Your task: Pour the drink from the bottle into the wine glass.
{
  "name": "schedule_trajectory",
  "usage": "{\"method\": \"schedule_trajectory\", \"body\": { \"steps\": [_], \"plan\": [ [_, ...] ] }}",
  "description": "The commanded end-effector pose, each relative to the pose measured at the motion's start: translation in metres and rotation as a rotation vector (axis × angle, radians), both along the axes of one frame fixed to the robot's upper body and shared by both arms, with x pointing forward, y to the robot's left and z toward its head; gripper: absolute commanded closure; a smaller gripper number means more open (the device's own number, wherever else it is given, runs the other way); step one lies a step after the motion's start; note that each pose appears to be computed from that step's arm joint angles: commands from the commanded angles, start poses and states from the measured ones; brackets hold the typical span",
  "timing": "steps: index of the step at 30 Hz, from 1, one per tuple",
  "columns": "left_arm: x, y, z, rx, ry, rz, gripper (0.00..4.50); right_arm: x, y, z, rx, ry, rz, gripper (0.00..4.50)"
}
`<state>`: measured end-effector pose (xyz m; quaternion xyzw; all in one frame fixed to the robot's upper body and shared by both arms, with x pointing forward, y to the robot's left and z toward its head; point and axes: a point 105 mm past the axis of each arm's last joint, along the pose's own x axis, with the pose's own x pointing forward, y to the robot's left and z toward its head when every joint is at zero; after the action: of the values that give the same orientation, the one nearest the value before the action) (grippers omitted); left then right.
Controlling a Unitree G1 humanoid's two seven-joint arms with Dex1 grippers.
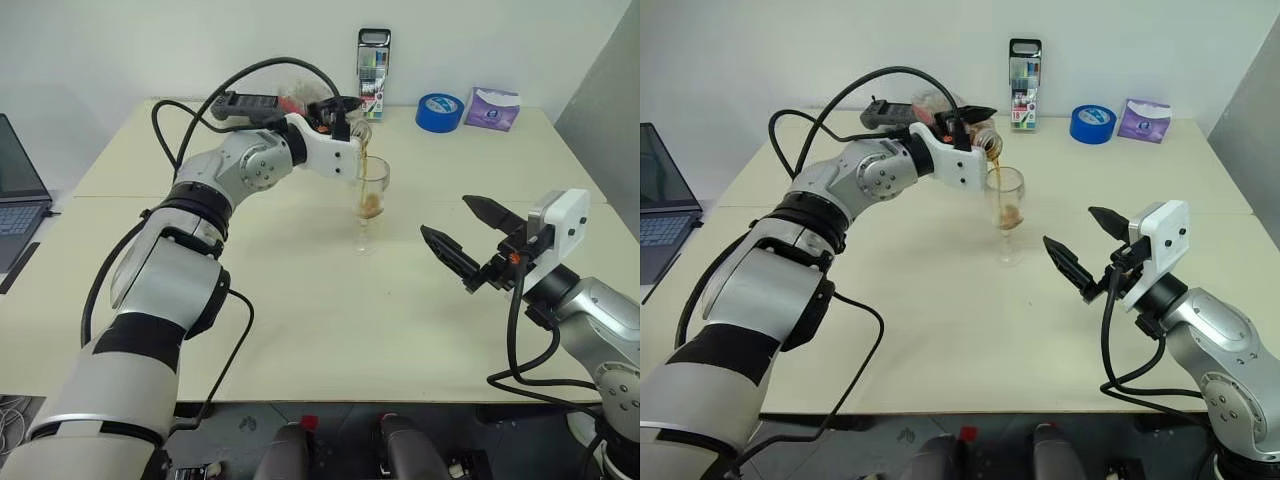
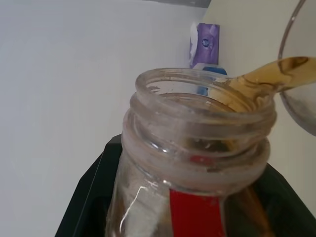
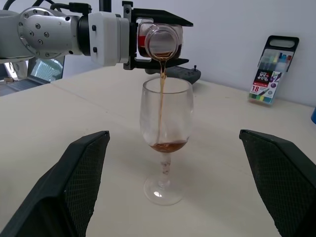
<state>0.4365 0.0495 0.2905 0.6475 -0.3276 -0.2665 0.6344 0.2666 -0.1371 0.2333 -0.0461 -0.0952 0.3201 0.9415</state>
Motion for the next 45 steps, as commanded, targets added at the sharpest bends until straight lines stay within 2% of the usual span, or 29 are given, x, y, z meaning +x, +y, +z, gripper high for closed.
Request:
{"method": "schedule_trajectory", "body": {
  "steps": [1, 45],
  "plan": [
    [-0.003, -0.001, 0.023, -0.016, -0.067, -0.005, 2.34, -0.007, 0.006, 0.01, 0.011, -0.052, 0.034, 0.0],
    [0.0, 0.004, 0.035, 0.036, -0.125, 0.034, 2.34, -0.005, 0.012, 0.008, 0.019, -0.027, 0.067, 0.0]
  ]
}}
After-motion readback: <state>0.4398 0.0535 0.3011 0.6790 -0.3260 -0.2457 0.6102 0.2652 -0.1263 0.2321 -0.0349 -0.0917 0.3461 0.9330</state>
